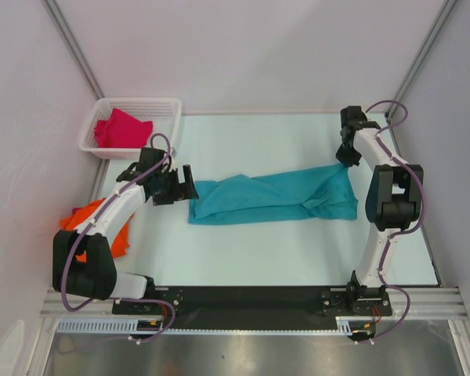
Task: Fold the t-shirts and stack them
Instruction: Fold the other side of the tshirt into a rectangle
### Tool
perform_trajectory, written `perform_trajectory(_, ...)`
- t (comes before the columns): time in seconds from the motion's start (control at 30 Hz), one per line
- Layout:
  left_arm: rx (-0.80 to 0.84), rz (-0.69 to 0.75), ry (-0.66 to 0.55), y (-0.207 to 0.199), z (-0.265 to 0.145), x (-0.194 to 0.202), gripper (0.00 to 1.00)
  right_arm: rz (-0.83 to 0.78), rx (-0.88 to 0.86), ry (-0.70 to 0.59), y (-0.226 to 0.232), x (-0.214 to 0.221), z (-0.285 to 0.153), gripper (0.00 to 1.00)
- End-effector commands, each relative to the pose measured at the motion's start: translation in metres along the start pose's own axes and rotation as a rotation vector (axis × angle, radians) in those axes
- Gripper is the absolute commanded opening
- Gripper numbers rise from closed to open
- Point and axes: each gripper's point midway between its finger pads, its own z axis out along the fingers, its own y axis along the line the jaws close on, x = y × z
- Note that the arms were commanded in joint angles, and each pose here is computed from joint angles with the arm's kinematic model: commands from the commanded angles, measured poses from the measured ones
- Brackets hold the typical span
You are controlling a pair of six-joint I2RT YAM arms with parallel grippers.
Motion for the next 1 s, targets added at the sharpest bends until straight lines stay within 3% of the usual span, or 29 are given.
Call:
perform_trajectory(0.0,0.013,0.02,-0.03,-0.002,-0.003,-0.012,0.99,-0.016,0.039,-0.018,-0.004,-0.009,0.006,0.0)
perform_trajectory(0.23,0.009,0.022,-0.03,-0.001,-0.004,-0.011,0.99,-0.039,0.078,-0.018,-0.005,-0.012,0.023,0.0)
perform_trajectory(0.97,0.001,0.018,-0.033,0.003,-0.004,-0.014,0.99,-0.001,0.03,-0.089,0.012,-0.043,0.012,0.0)
